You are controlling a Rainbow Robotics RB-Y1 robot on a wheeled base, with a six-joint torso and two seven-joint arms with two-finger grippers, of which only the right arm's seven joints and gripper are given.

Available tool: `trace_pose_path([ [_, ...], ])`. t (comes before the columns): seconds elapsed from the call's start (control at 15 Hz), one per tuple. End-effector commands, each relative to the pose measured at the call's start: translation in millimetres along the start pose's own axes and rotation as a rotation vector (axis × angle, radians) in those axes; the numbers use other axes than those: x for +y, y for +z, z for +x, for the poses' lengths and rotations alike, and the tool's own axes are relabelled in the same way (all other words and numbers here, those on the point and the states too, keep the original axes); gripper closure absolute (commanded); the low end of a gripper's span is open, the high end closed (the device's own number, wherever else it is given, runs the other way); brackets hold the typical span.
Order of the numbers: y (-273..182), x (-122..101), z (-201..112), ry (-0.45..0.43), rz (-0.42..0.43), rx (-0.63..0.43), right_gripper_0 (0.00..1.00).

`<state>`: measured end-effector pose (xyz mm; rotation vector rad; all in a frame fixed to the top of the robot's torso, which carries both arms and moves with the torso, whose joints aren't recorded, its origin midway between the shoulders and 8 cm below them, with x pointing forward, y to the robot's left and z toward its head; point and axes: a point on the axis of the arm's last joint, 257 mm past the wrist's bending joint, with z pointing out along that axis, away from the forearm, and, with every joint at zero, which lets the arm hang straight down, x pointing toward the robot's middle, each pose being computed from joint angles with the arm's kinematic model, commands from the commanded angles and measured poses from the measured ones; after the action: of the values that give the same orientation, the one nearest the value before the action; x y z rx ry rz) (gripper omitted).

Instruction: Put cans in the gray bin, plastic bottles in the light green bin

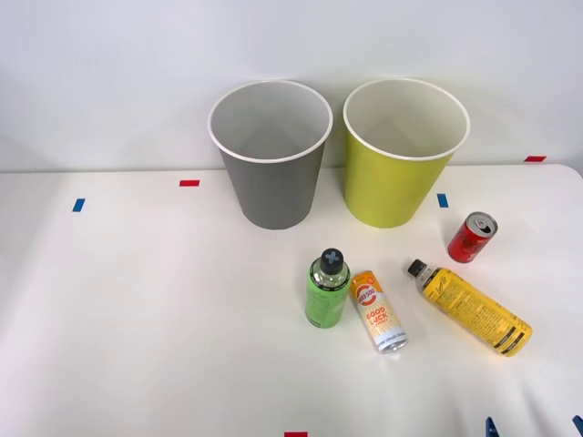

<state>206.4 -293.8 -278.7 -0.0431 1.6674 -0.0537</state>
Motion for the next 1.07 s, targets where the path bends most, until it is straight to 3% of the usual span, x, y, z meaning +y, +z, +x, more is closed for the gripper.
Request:
trace_pose_path([
  [0.07,0.0,0.0,0.0,0.000,0.000,0.000,0.00],
  [1.07,0.0,0.0,0.0,0.000,0.000,0.000,0.00],
])
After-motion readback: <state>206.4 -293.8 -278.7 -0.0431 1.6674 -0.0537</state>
